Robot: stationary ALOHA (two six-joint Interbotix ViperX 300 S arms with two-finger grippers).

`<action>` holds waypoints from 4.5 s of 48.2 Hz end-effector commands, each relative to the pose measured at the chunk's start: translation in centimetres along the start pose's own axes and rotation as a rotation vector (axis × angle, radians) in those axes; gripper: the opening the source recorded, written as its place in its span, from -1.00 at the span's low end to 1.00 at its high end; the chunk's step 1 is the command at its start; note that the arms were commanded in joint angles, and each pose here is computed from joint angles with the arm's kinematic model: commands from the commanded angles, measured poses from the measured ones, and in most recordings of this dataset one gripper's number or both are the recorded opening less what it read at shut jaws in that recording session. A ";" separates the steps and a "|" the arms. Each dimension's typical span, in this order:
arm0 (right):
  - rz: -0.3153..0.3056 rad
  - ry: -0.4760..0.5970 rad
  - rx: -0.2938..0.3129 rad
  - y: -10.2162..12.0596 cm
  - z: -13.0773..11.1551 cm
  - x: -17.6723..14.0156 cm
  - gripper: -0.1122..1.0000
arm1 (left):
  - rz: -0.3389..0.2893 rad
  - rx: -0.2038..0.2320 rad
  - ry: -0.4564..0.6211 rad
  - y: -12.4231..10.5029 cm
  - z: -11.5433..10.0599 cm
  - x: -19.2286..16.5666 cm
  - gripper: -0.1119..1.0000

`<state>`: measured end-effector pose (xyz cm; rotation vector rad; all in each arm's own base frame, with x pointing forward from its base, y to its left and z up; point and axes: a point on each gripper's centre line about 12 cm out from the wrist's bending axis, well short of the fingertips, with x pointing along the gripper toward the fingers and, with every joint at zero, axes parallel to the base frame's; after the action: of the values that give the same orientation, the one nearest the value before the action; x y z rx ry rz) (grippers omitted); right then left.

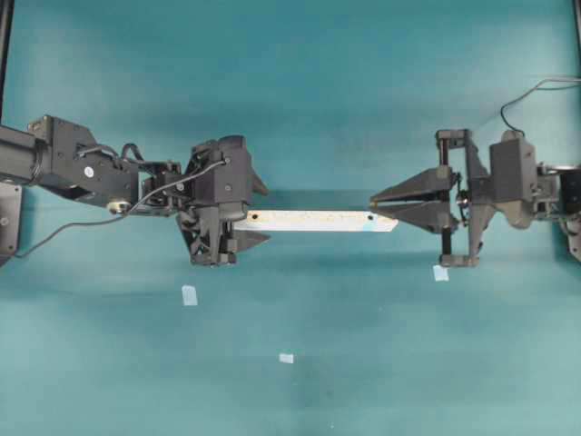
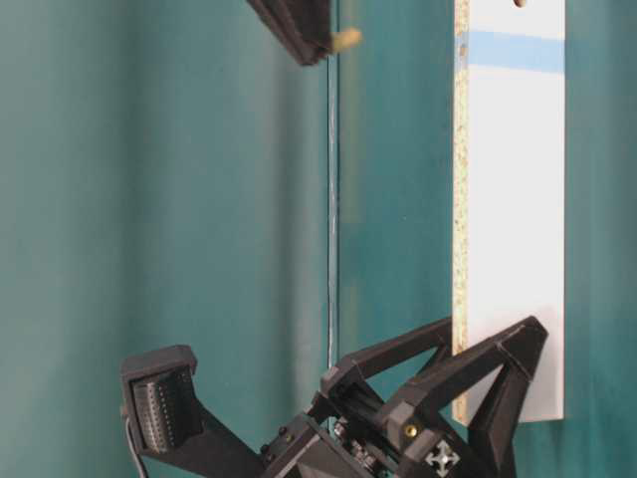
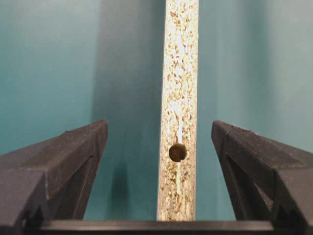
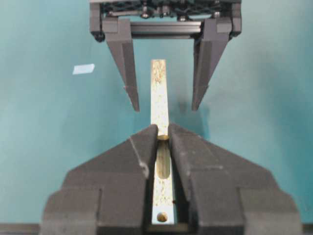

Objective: Insert the rod into the hole on the wooden board.

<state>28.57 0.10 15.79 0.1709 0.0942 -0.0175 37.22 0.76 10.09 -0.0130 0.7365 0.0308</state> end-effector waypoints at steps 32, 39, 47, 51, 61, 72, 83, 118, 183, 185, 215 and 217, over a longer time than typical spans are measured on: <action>-0.014 -0.022 0.014 -0.1 -0.4 0.3 -0.63 | 0.003 0.004 -0.020 0.2 0.4 -0.3 0.81; -0.020 -0.023 0.017 -0.2 -0.4 0.3 -0.63 | 0.001 0.011 -0.018 0.1 0.3 -0.4 0.67; -0.025 -0.012 0.020 -0.3 -0.5 0.3 -0.63 | -0.006 0.039 -0.019 -0.3 0.4 -0.3 0.54; -0.030 0.000 0.021 -0.3 -0.7 0.3 -0.63 | -0.008 0.045 -0.019 -0.4 0.4 -0.3 0.53; -0.027 0.002 0.019 -0.3 -0.7 0.3 -0.63 | -0.013 0.049 -0.020 -0.6 0.4 -0.4 0.35; -0.030 0.005 0.020 -0.3 -0.7 0.3 -0.63 | -0.013 0.049 -0.019 -0.6 0.4 -0.3 0.13; -0.032 0.006 0.021 -0.4 -0.8 0.4 -0.63 | -0.014 0.052 -0.016 -0.7 0.3 -0.3 0.07; -0.031 -0.011 0.011 -0.6 -2.2 1.2 -0.63 | -0.015 0.051 -0.013 -0.7 0.2 -0.4 -0.21; -0.029 0.048 0.008 -0.5 -4.1 1.2 -0.63 | -0.014 0.049 -0.011 -0.7 0.3 -0.3 -0.21; -0.033 0.053 0.009 -0.5 -4.3 1.2 -0.63 | -0.016 0.050 -0.011 -0.7 0.3 -0.3 -0.21; -0.052 0.073 0.015 -0.7 -4.7 0.9 -0.63 | -0.014 0.049 -0.002 -0.7 -0.1 -0.4 -0.21; -0.052 0.073 0.015 -0.7 -4.7 0.9 -0.62 | -0.014 0.049 -0.002 -0.7 -0.1 -0.4 -0.21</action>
<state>29.00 0.10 10.76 0.1848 0.1787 -0.0649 36.71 0.13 9.65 0.0209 0.7551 0.0034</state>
